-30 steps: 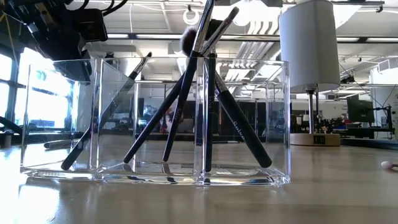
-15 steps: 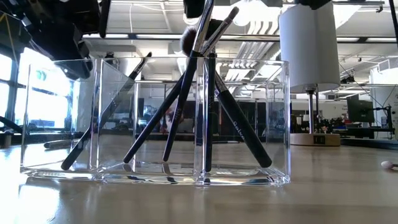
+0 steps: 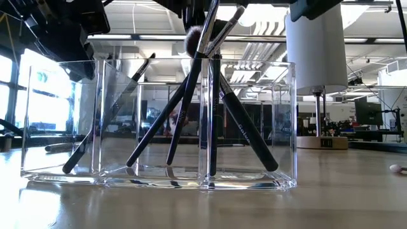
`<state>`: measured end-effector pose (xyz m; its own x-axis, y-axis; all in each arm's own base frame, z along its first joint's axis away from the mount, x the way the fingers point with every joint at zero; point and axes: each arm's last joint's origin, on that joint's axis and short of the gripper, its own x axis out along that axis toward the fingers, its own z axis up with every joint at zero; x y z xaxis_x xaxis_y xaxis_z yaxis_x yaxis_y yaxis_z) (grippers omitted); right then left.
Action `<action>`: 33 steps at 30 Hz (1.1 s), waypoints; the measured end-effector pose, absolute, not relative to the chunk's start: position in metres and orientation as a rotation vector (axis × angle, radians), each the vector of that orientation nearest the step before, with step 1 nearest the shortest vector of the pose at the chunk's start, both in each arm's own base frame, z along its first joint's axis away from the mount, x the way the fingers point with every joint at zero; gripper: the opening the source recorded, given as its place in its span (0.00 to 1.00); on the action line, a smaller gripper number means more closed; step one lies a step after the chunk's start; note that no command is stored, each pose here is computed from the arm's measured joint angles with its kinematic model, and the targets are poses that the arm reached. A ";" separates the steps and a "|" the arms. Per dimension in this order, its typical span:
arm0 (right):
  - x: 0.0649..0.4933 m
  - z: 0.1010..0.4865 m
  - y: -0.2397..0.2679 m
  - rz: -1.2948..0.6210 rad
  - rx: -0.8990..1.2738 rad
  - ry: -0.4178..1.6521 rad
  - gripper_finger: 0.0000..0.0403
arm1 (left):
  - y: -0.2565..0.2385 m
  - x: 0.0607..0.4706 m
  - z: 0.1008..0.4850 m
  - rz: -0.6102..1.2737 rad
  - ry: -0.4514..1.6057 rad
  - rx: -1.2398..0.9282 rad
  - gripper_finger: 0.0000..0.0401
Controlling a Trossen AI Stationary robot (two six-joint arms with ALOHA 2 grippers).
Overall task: Put items in baskets/containers
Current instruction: Put the black powder brush into the transparent organizer
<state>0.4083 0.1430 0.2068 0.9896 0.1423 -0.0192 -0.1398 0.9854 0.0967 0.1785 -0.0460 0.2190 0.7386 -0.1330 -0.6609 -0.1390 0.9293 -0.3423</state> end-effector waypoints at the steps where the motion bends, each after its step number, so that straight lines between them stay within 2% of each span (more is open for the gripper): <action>1: 0.409 0.207 0.142 0.154 0.104 0.029 0.09 | -0.046 0.178 0.219 0.004 0.745 -0.387 0.00; 8: 0.410 0.215 0.130 0.148 0.060 0.021 0.22 | -0.046 0.179 0.220 0.004 0.733 -0.391 0.00; 13: 0.397 0.244 0.107 -0.009 -0.046 0.125 0.25 | -0.044 0.180 0.220 0.138 0.695 -0.498 0.01; 16: 0.378 0.262 0.088 -0.181 -0.044 0.260 0.24 | -0.040 0.178 0.218 0.291 0.664 -0.578 0.07; 19: 0.351 0.278 0.067 -0.381 0.064 0.382 0.22 | -0.036 0.175 0.216 0.419 0.643 -0.613 0.17; 25: 0.297 0.286 0.041 -0.655 0.219 0.612 0.16 | -0.029 0.173 0.217 0.637 0.516 -0.521 0.38; 29: 0.271 0.282 0.034 -0.837 0.255 0.698 0.13 | -0.021 0.171 0.214 0.730 0.505 -0.611 0.42; 33: 0.255 0.275 0.029 -0.994 0.299 0.753 0.09 | 0.003 0.166 0.202 0.880 0.625 -0.835 0.43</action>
<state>0.2546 0.0289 0.2751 0.3236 -0.6449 -0.6924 0.8410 0.5313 -0.1019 0.1659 0.0028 0.2019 0.5026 0.4084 -0.7620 -0.8541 0.3711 -0.3644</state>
